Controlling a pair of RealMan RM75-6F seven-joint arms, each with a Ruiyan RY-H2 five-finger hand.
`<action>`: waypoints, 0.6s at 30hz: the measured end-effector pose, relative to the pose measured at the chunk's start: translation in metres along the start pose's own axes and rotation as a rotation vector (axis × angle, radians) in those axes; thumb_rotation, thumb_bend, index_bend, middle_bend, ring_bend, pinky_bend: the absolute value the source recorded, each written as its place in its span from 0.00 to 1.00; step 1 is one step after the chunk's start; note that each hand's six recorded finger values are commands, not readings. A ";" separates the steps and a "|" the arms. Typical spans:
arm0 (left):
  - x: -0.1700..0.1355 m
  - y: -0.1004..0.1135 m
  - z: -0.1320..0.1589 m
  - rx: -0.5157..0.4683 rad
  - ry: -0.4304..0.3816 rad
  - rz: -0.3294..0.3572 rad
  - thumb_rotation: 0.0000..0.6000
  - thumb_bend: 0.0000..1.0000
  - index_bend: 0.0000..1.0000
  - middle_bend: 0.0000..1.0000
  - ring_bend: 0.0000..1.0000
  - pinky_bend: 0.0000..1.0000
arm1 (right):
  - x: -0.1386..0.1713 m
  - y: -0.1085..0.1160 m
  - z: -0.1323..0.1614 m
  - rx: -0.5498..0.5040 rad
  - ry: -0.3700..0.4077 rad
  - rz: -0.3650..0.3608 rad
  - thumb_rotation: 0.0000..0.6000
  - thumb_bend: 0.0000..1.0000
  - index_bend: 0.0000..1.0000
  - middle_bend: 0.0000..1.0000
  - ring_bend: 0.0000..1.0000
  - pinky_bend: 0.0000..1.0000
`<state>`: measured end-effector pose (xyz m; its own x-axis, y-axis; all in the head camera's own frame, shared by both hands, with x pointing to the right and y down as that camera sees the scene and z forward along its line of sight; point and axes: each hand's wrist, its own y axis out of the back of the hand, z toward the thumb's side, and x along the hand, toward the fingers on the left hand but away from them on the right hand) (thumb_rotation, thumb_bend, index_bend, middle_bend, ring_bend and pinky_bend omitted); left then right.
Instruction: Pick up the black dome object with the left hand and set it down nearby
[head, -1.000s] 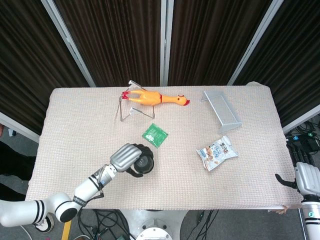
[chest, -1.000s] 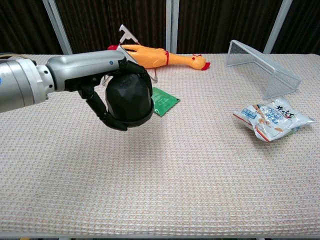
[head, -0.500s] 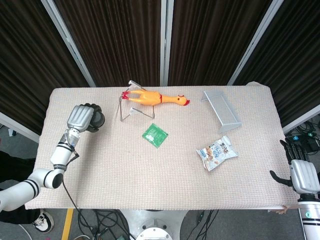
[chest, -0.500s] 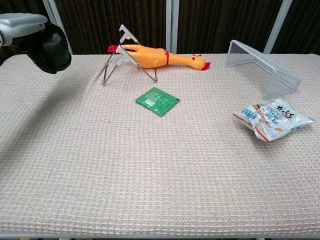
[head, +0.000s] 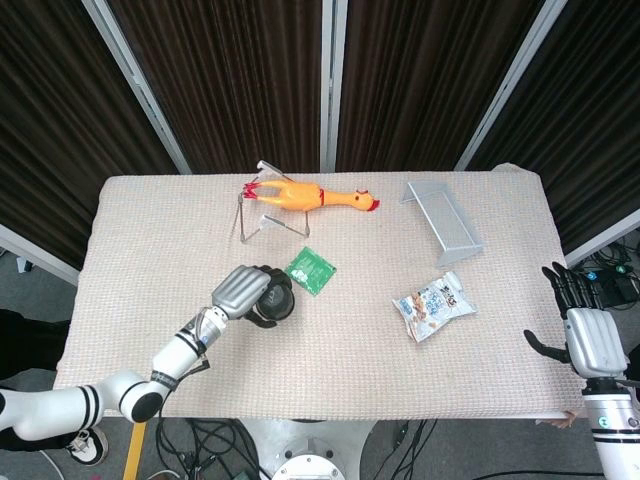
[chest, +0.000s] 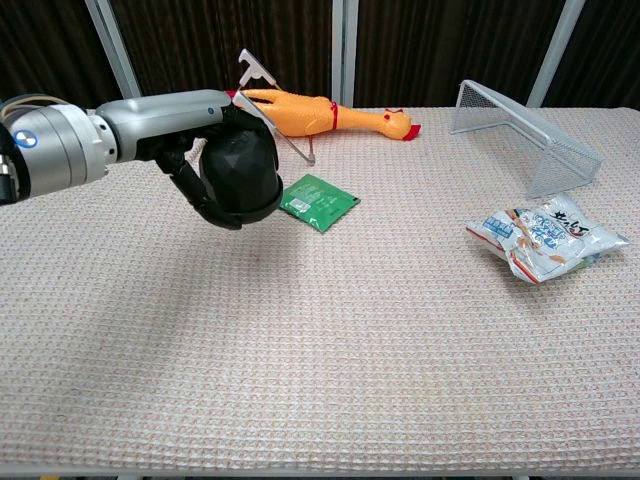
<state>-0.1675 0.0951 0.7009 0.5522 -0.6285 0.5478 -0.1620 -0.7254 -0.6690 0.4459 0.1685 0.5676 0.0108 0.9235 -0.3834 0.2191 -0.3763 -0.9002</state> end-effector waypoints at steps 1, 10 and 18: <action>0.003 0.002 -0.009 0.011 0.023 0.006 1.00 0.21 0.41 0.46 0.32 0.42 | 0.000 0.000 -0.001 0.000 -0.004 0.000 1.00 0.13 0.00 0.00 0.00 0.00; 0.005 0.063 -0.140 0.194 0.344 0.141 1.00 0.21 0.41 0.46 0.32 0.42 | 0.001 -0.007 -0.004 -0.007 -0.012 0.019 1.00 0.13 0.00 0.00 0.00 0.00; 0.002 0.020 -0.083 0.064 0.195 0.077 1.00 0.21 0.41 0.46 0.32 0.42 | 0.001 -0.005 -0.006 -0.003 -0.023 0.015 1.00 0.13 0.00 0.00 0.00 0.00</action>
<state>-0.2375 0.0560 0.7307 0.3709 -0.7282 0.5763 -0.1418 -0.6577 -0.7398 0.4509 0.1717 0.5734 -0.0083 0.9160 -0.4011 0.2225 -0.3893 -0.8938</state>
